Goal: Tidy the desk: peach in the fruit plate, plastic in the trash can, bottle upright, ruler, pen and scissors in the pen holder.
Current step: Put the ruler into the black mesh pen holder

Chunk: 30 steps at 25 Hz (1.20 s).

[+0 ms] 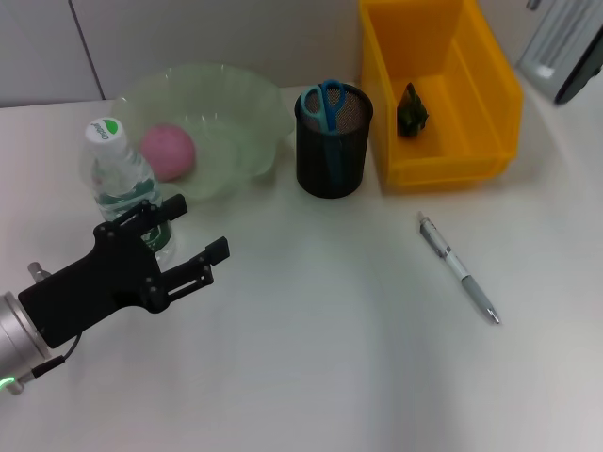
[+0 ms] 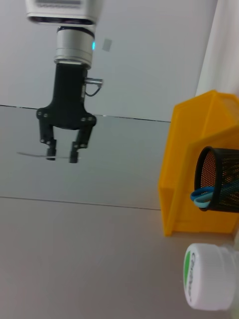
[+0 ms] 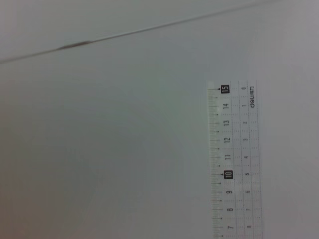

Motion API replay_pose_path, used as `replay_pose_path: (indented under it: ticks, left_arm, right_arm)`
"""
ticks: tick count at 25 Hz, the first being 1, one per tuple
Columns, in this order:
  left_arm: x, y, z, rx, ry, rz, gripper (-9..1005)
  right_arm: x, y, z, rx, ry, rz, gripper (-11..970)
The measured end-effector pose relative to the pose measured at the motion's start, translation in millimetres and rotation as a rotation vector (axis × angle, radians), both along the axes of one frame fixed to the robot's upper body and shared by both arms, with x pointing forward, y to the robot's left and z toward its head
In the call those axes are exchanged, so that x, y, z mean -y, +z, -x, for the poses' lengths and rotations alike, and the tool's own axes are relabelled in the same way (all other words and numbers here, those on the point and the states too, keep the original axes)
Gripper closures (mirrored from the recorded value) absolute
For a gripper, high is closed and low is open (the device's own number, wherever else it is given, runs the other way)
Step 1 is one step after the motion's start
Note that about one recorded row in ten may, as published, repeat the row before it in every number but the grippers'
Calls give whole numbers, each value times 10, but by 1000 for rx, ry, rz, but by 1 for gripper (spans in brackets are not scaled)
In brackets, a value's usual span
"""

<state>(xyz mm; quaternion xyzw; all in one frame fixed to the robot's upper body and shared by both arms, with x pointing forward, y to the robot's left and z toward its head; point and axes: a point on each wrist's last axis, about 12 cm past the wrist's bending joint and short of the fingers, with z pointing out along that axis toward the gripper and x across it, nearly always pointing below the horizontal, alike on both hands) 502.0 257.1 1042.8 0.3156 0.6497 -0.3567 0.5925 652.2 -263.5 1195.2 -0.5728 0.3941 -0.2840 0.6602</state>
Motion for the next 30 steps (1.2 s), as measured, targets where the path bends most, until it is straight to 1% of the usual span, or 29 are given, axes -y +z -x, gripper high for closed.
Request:
replay_pose_path:
  ticks: [2, 3, 6, 7, 8, 9, 13, 16, 17, 18, 19, 20, 21, 22, 23, 24, 27, 28, 30]
  left_arm:
    - [1, 2, -5, 4, 3, 0, 182]
    - [1, 2, -6, 5, 4, 0, 182]
    - [6, -3, -3, 22, 6, -12, 181]
    - [6, -3, -3, 22, 6, -12, 181]
    - [10, -10, 3, 28, 8, -16, 181]
    - [10, -10, 3, 28, 8, -16, 181]
    - [11, -69, 49, 48, 23, -33, 182]
    - [11, -69, 49, 48, 23, -33, 182]
    - [9, -72, 53, 59, 27, -38, 182]
    - [18, -76, 58, 75, 31, -41, 182]
    - [20, -78, 58, 77, 32, -42, 181]
    - [25, -83, 58, 79, 33, -44, 181]
    - [39, -95, 58, 82, 39, -42, 181]
    - [39, -95, 58, 82, 39, -42, 181]
    - [43, -98, 58, 84, 43, -39, 181]
    - [45, -98, 58, 88, 46, -37, 181]
    - [46, -101, 64, 97, 55, -32, 181]
    - [46, -102, 66, 97, 56, -30, 182]
    - [46, -102, 69, 99, 61, -26, 182]
  right_arm:
    - [-38, -30, 21, 43, -4, 110, 576]
    - [-65, -56, 55, 82, 2, 196, 575]
    - [-107, -95, 106, 147, 20, 328, 574]
    - [-107, -95, 106, 147, 20, 328, 574]
    - [-133, -130, 136, 195, 29, 417, 574]
    - [-133, -130, 136, 195, 29, 417, 573]
    - [-197, -172, 191, 339, 39, 583, 572]
    - [-219, -192, 206, 456, 29, 698, 571]
    - [-227, -212, 213, 487, 30, 736, 570]
    - [-236, -274, 230, 533, 41, 810, 570]
    - [-236, -274, 230, 533, 41, 810, 570]
    - [-238, -300, 237, 550, 47, 839, 569]
    - [-240, -367, 250, 576, 59, 893, 569]
    - [-240, -367, 250, 576, 59, 893, 568]
    - [-247, -433, 248, 597, 68, 946, 568]
    - [-247, -433, 248, 597, 68, 946, 568]
    - [-271, -493, 221, 635, 79, 1024, 567]
    - [-295, -493, 198, 659, 85, 1055, 566]
    - [-308, -476, 185, 673, 85, 1068, 566]
